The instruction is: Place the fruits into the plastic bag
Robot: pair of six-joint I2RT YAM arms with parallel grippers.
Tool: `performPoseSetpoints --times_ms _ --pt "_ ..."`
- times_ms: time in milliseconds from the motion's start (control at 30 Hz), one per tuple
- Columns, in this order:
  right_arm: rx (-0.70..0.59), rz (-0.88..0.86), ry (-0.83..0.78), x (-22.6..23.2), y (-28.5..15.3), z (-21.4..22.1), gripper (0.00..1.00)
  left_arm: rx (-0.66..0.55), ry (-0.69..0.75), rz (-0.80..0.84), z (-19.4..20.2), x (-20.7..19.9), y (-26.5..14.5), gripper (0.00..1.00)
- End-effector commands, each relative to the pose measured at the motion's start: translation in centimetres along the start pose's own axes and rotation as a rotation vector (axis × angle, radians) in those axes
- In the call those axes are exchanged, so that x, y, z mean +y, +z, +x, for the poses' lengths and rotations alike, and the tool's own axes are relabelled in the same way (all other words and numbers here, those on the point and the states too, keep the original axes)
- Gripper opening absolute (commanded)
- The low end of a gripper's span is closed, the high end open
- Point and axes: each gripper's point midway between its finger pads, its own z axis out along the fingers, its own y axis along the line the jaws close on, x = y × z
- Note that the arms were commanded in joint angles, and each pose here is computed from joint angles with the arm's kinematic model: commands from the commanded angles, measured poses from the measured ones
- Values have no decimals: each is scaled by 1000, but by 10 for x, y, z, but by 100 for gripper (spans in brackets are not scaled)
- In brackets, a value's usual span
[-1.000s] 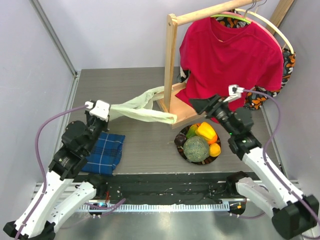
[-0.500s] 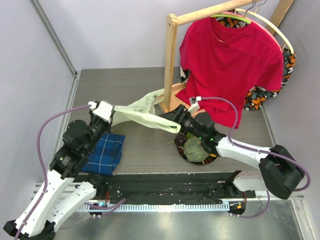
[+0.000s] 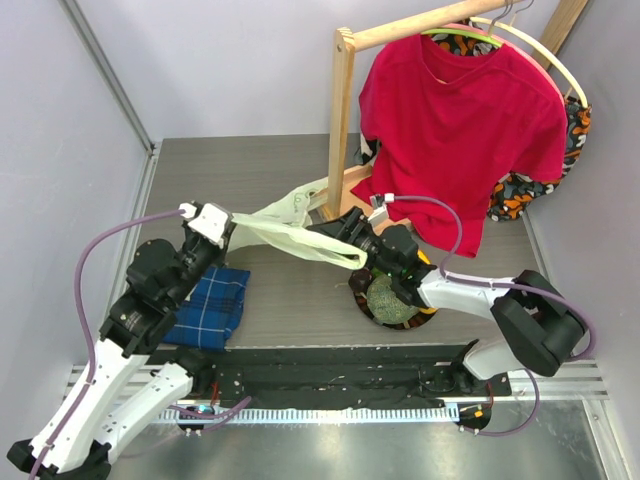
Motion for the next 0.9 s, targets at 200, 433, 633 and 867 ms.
performPoseSetpoints --times_ms 200,433,633,867 --pt "-2 -137 13 39 15 0 64 -23 -16 104 -9 -18 8 0" --pt "5 -133 -39 36 18 1 1 17 -44 276 -16 -46 3 45" --pt "8 -54 -145 20 18 1 1 -41 -163 450 -57 -72 -18 100" --pt "57 2 -280 12 19 14 1 -166 -342 491 -116 -73 -23 100"
